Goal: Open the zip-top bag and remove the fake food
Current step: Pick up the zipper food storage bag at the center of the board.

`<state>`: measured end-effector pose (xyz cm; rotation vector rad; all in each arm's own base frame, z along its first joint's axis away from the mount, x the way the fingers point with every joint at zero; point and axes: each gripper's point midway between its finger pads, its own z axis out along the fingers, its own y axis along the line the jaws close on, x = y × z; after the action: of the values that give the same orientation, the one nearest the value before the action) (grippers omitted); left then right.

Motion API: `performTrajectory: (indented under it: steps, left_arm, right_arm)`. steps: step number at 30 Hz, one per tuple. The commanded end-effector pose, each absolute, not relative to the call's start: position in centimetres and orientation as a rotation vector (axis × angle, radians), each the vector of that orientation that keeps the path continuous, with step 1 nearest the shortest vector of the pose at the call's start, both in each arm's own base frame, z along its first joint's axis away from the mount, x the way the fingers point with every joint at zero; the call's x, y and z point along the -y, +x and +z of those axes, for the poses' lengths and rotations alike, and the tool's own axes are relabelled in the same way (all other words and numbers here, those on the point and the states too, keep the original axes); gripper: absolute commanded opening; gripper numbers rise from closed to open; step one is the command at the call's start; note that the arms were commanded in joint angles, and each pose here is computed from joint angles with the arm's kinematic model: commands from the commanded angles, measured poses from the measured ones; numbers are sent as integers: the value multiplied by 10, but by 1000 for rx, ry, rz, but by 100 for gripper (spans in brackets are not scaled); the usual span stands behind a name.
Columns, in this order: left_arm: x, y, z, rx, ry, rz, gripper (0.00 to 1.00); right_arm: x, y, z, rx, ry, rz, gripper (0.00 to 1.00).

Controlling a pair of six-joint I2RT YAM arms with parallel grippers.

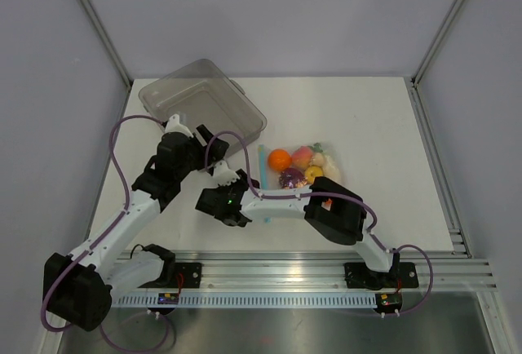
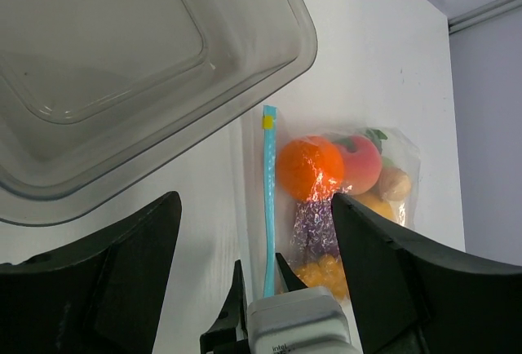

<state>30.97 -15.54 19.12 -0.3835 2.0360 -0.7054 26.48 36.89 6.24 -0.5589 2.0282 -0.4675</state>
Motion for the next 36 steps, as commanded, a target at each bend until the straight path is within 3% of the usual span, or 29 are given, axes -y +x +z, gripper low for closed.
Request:
performTrajectory:
  steps: [1,22,30,36]
  left_arm:
    - [166,298,217,-1992,-319,-788,78]
    - [128,309,218,-2004,-410,-715,79]
    - [117,313,213,-2007,-440,-747,79]
    - [116,313,214,-2007,-420,-741,79]
  right_arm:
    - [-336,286,43,-2082,-535,-609,48]
    - [-310,289,18,-2142,-554,-747,42]
    - [-305,290,35,-2111,-541,-759,17]
    - [-320,282,62,-2049,-573,-591,8]
